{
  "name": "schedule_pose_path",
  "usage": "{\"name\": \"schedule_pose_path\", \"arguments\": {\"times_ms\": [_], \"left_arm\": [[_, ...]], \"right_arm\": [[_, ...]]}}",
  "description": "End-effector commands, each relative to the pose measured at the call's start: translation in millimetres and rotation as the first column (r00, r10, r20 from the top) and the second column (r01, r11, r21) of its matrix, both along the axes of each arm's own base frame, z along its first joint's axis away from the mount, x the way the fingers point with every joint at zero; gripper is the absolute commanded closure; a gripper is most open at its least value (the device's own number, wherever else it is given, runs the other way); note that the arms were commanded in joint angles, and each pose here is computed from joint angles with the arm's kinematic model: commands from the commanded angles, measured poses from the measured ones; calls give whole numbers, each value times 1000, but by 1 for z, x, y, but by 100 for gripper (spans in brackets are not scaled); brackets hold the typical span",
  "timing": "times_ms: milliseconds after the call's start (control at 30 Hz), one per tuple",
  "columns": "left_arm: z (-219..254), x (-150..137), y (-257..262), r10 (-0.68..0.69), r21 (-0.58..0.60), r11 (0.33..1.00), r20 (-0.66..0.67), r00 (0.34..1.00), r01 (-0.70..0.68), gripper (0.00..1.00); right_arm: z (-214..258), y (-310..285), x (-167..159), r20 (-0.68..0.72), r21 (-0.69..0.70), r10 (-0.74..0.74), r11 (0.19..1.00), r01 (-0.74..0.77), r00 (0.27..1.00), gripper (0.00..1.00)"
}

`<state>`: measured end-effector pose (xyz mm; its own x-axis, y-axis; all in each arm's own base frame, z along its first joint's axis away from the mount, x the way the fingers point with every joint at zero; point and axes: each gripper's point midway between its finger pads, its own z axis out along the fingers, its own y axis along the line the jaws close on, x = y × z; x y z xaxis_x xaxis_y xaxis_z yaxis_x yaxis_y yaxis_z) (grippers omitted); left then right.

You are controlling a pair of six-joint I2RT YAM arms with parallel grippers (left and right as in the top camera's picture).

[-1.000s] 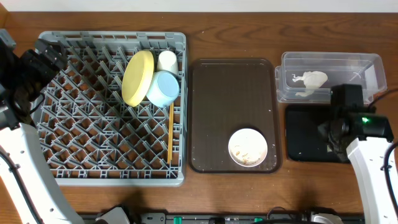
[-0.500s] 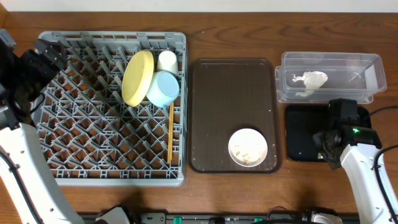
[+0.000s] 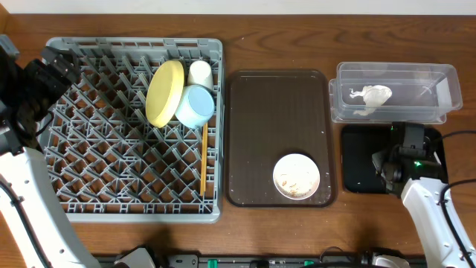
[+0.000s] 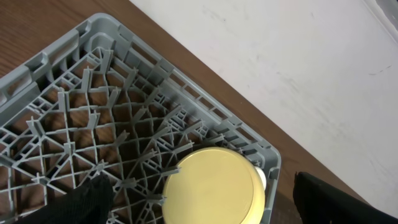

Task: Sort waste into correct bins and load items into the dishwasher rack
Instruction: 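Carry the wrapper right onto the black tray and open the gripper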

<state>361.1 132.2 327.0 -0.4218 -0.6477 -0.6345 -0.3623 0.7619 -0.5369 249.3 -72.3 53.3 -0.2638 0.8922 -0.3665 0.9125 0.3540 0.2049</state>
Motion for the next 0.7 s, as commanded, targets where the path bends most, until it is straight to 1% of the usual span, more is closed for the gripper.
{"name": "schedule_pose_path", "arguments": {"times_ms": [0,33,67,133,167,200,333,467,533,667], "left_arm": [[5,1,1,-5,4,1000,13,1000,5,7],[5,1,1,-5,4,1000,13,1000,5,7],[5,1,1,-5,4,1000,13,1000,5,6],[5,1,1,-5,4,1000,13,1000,5,7],[5,1,1,-5,4,1000,13,1000,5,6],[5,1,1,-5,4,1000,13,1000,5,6],[5,1,1,-5,4,1000,13,1000,5,6],[5,1,1,-5,4,1000,13,1000,5,7],[5,1,1,-5,4,1000,13,1000,5,7],[5,1,1,-5,4,1000,13,1000,5,7]], "right_arm": [[-1,-4,0,22,1,-41,999,41,999,86],[-1,-4,2,27,-1,-36,999,36,999,75],[0,-4,2,27,-6,-25,1000,25,999,54],[0,-5,3,17,-25,16,1000,-15,1000,18],[0,-5,3,7,-36,42,998,-42,999,8],[0,-5,3,-4,-46,67,997,-67,998,2],[1,-5,1,-53,-83,184,979,-188,982,1],[9,-4,-2,-71,-107,260,958,-267,963,1],[18,-4,-2,-55,-123,278,951,-283,959,1],[44,-5,5,50,-172,283,947,-271,958,1]]}}
